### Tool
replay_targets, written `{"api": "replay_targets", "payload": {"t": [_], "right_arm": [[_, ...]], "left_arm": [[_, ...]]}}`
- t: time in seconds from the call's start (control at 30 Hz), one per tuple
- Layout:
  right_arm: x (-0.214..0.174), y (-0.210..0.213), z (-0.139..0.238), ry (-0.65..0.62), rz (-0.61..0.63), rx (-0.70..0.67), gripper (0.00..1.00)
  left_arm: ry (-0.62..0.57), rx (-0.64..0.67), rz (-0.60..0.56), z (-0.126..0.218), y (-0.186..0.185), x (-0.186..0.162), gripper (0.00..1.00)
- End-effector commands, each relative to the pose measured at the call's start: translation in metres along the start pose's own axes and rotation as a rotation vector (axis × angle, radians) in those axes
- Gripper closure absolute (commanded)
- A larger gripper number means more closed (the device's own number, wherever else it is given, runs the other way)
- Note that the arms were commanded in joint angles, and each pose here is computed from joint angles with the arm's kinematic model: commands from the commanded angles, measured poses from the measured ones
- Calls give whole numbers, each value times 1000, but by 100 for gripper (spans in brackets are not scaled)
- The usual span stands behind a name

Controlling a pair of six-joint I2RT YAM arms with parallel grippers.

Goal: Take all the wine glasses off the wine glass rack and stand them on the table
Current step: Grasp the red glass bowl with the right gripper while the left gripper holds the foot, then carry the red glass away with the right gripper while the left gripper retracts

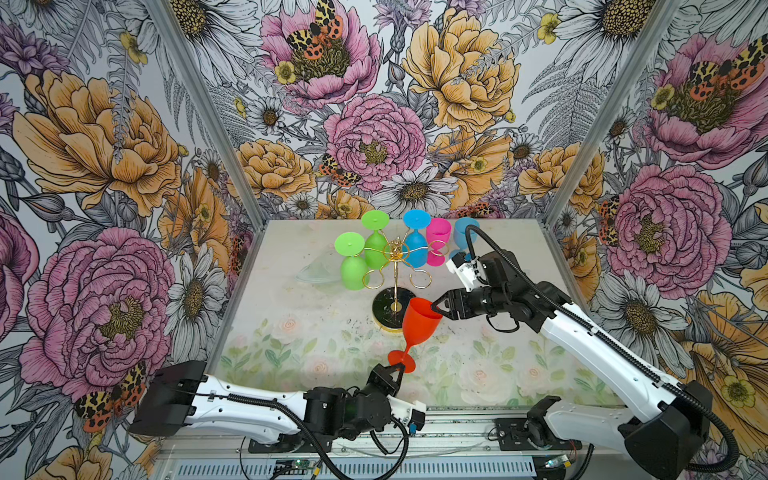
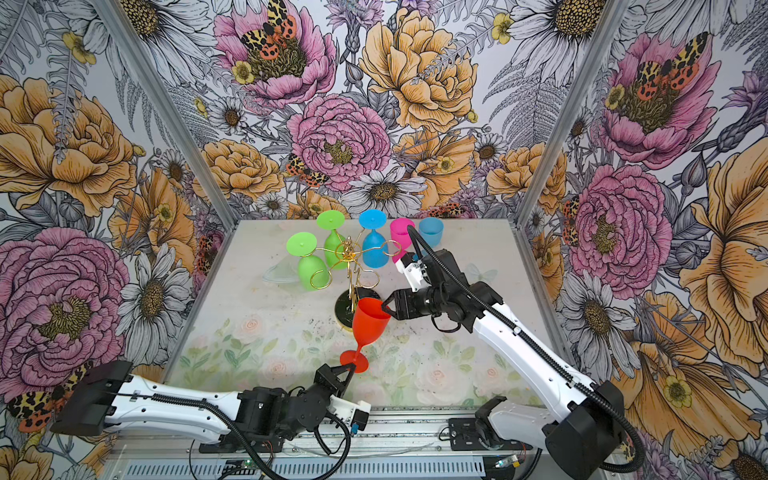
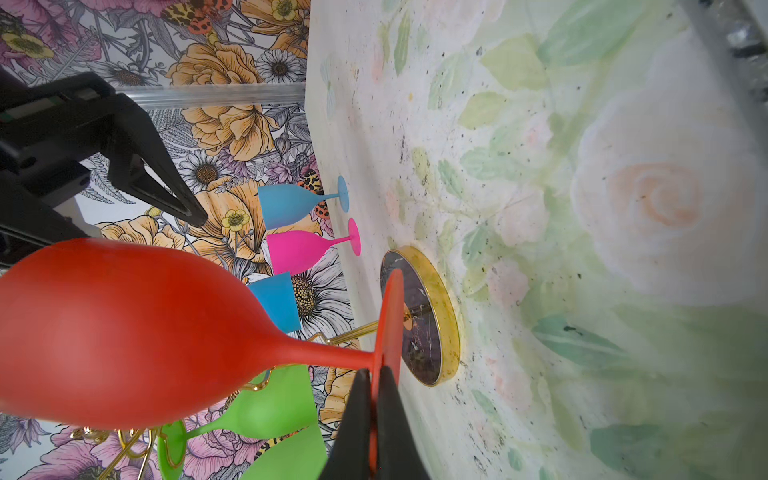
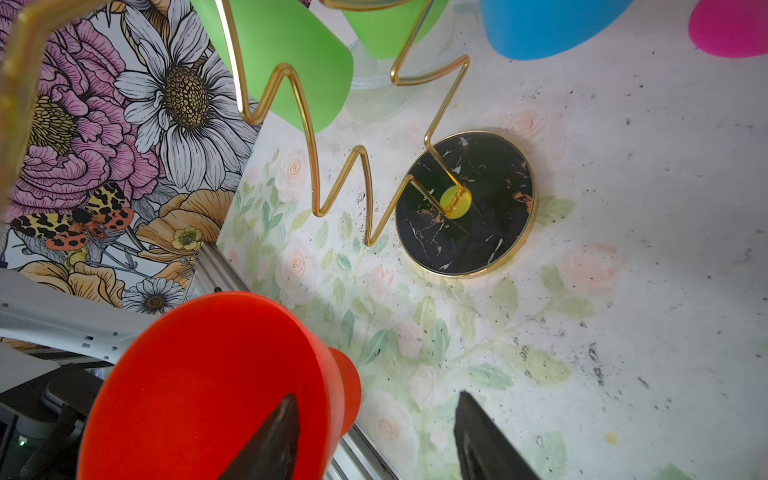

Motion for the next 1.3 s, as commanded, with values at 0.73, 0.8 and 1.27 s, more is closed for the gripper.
{"api": "replay_targets", "payload": {"t": [0.73, 0.8, 1.27], "right_arm": [[-1, 7, -10, 42, -1, 43, 100], [-1, 7, -10, 41, -1, 41, 100], [18, -38, 18, -103, -16, -188, 100]], "left_arm": [[87, 106, -47, -3, 8, -10, 90], [71, 110, -22, -1, 9, -9, 84], [-15, 156, 415, 24, 52, -16, 38]]}}
Point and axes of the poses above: each gripper's point midway between its finger pads, its own z axis back along the fingers, its own y axis along the line the jaws close on, x = y × z, the point moved 3 cm from there along z, back along the fingers, and after that the axes turned 1 degree about z, right-handed, at the moved point
